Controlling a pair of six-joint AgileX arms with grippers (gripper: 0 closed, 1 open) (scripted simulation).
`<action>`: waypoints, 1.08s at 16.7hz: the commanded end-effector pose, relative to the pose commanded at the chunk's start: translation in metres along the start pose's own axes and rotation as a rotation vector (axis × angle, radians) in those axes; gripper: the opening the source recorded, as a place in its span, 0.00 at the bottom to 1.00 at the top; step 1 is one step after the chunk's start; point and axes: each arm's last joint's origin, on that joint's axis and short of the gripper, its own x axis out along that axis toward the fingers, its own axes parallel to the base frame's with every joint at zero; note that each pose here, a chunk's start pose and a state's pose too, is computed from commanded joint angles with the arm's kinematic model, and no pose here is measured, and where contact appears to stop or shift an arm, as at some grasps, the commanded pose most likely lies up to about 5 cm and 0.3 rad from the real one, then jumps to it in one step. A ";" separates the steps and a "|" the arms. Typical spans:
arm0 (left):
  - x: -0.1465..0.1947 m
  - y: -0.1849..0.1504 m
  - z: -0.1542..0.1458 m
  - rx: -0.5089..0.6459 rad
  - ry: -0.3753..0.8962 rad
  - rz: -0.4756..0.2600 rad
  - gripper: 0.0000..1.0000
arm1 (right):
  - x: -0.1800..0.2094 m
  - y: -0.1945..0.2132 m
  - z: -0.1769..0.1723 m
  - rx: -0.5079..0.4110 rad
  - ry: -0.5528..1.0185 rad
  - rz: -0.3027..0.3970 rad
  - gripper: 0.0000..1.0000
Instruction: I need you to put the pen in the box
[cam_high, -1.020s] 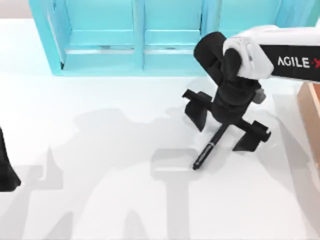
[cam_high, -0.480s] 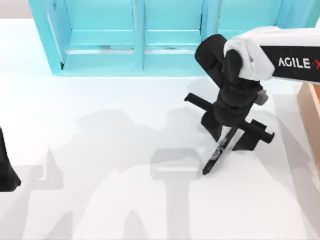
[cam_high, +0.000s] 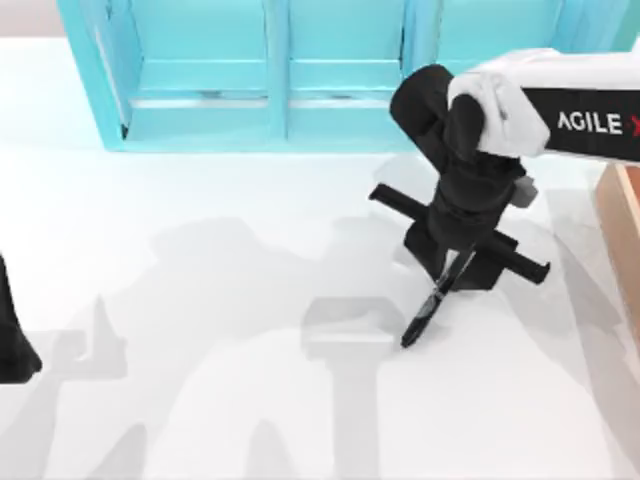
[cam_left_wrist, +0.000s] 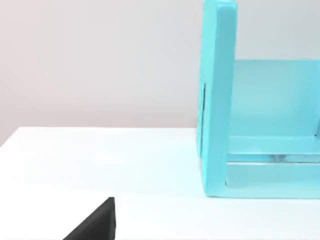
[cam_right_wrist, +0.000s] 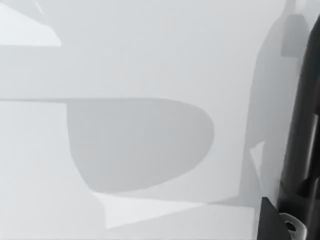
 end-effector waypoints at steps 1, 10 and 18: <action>0.000 0.000 0.000 0.000 0.000 0.000 1.00 | -0.007 0.002 0.001 0.002 -0.001 0.001 0.00; 0.000 0.000 0.000 0.000 0.000 0.000 1.00 | -0.095 0.005 0.001 -0.004 0.000 -0.002 0.00; 0.000 0.000 0.000 0.000 0.000 0.000 1.00 | -0.099 -0.022 0.037 0.104 -0.004 -0.004 0.00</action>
